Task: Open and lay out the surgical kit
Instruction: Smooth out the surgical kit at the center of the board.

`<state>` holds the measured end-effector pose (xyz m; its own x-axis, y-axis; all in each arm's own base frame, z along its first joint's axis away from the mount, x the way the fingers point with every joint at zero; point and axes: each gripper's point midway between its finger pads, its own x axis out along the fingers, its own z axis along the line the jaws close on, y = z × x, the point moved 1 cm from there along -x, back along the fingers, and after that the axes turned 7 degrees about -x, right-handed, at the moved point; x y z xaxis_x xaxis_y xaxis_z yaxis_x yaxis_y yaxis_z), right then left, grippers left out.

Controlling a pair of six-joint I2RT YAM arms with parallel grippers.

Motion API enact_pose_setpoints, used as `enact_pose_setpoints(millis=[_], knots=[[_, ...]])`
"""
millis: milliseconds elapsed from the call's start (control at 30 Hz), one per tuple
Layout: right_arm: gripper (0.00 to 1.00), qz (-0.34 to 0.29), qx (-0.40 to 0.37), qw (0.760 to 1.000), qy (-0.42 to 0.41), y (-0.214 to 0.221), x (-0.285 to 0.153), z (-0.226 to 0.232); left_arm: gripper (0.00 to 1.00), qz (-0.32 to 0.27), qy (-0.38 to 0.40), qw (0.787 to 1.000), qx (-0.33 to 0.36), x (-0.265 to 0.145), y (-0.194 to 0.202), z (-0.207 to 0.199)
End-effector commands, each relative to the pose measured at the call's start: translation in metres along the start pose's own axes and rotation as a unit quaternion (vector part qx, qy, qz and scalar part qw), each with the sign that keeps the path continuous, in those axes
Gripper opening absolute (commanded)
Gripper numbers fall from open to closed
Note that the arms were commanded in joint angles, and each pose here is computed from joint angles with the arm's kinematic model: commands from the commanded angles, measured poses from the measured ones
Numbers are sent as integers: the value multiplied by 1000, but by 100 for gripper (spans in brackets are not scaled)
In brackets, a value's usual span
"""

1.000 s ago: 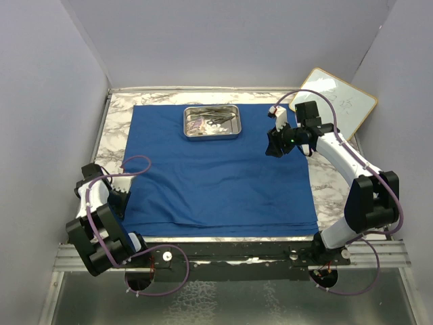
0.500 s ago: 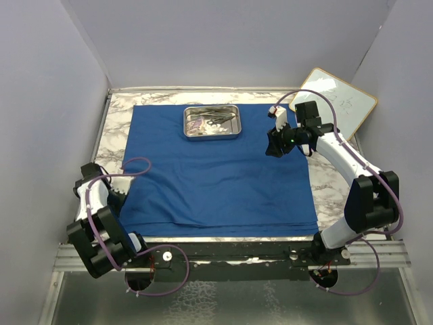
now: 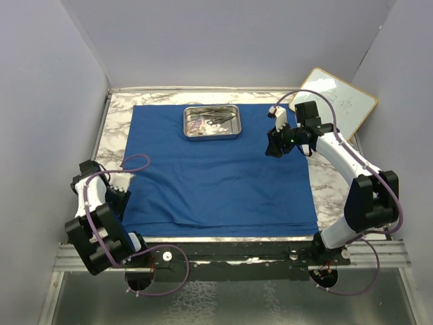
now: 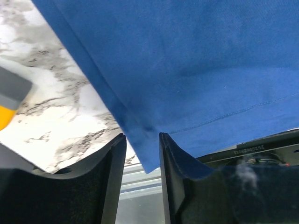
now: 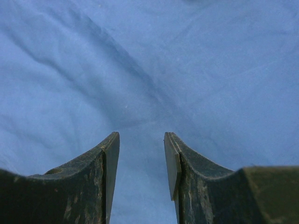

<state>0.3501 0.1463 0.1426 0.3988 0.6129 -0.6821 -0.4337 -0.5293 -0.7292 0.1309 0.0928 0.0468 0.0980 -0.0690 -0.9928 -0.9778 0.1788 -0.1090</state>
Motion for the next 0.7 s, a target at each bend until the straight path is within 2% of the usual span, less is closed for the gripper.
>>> enact_pose_setpoints(millis=[0,233,667], knots=[[43,-3,-4,1000,-17,1,3,4,40,-7,43,999,-7,3,-5,-12],[43,-3,-3,1000,-18,1,4,4,41,-7,71,997,-21,12,-7,-19],[43,-2,-4,1000,-19,2,4,5,44,15,46,999,-21,29,4,-11]])
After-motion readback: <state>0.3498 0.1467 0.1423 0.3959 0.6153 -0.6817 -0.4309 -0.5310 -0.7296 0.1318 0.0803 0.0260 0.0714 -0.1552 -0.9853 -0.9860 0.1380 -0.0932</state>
